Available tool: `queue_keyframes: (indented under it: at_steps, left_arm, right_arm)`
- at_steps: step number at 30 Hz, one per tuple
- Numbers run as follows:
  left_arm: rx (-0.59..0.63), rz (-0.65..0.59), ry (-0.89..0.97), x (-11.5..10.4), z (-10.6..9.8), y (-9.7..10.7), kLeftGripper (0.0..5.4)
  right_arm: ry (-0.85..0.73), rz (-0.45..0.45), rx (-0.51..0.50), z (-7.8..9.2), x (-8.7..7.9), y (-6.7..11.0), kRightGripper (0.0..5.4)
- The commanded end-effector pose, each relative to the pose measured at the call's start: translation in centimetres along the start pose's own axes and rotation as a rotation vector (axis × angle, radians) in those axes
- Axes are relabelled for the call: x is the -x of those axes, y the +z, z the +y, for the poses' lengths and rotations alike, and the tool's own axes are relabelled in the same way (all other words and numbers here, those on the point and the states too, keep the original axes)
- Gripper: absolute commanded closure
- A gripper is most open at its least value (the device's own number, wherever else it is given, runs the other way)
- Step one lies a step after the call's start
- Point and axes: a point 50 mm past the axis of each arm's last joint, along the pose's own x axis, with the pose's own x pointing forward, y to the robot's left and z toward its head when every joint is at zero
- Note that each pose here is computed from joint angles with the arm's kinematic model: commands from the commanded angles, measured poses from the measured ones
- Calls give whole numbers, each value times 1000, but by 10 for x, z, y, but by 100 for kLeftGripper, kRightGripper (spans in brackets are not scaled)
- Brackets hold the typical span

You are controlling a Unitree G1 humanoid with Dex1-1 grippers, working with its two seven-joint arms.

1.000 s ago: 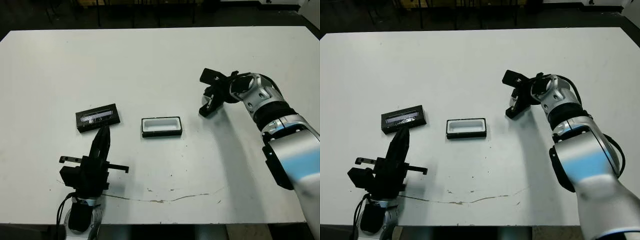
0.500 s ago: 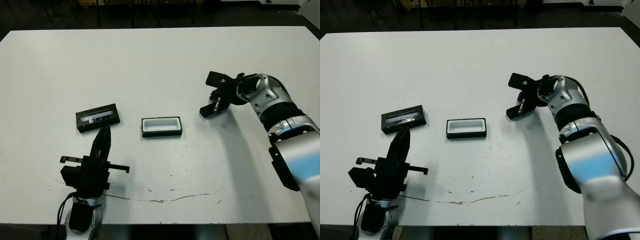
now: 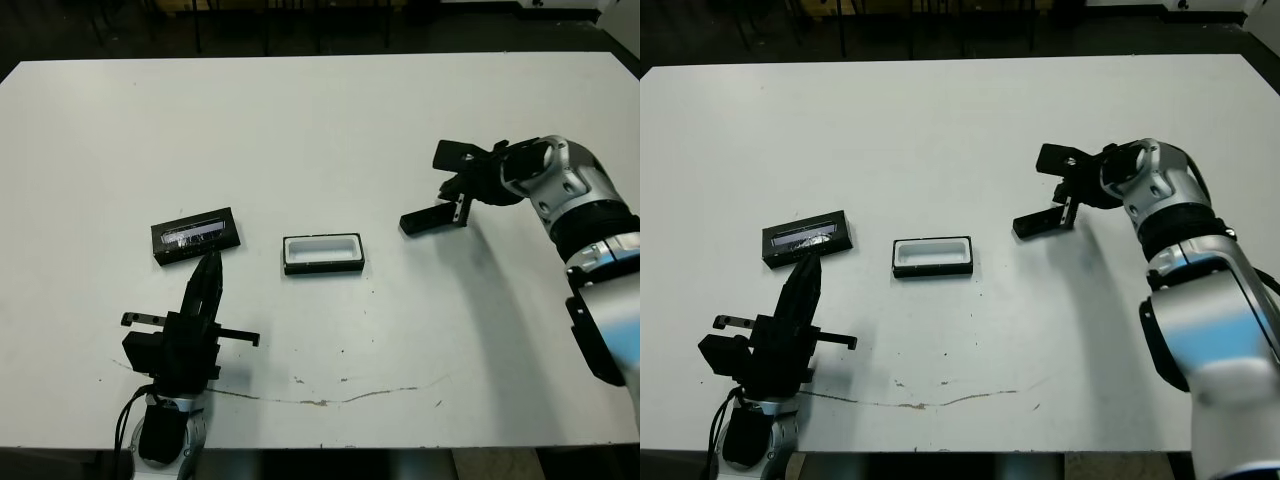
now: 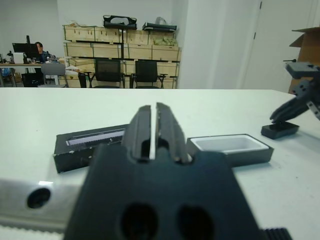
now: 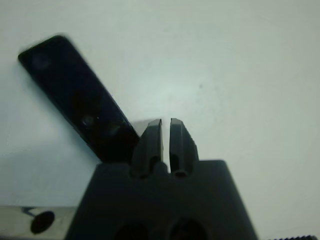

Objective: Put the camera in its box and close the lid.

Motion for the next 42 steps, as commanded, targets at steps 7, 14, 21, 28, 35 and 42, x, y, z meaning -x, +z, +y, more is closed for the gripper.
queue_keyframes:
  at_steps: [7,14,21,28,35,42]
  left_arm:
    - [-16,99,32,17,4,-9,538]
    - [-8,93,30,16,4,-9,538]
    - [-17,96,40,16,4,-9,538]
    - [-24,83,32,15,6,-9,538]
    - [-23,82,24,14,7,-9,538]
    - [-16,85,31,15,6,-9,538]
  right_arm:
    - [151,-40,-55,26,-5,-21,540]
    - [230,-27,-82,37,-5,-24,540]
    - [259,-92,-118,39,7,-28,540]
    - [303,-140,-65,50,23,-30,540]
    - [261,-127,-44,64,32,-36,540]
    - [-140,-219,-203,59,44,-46,540]
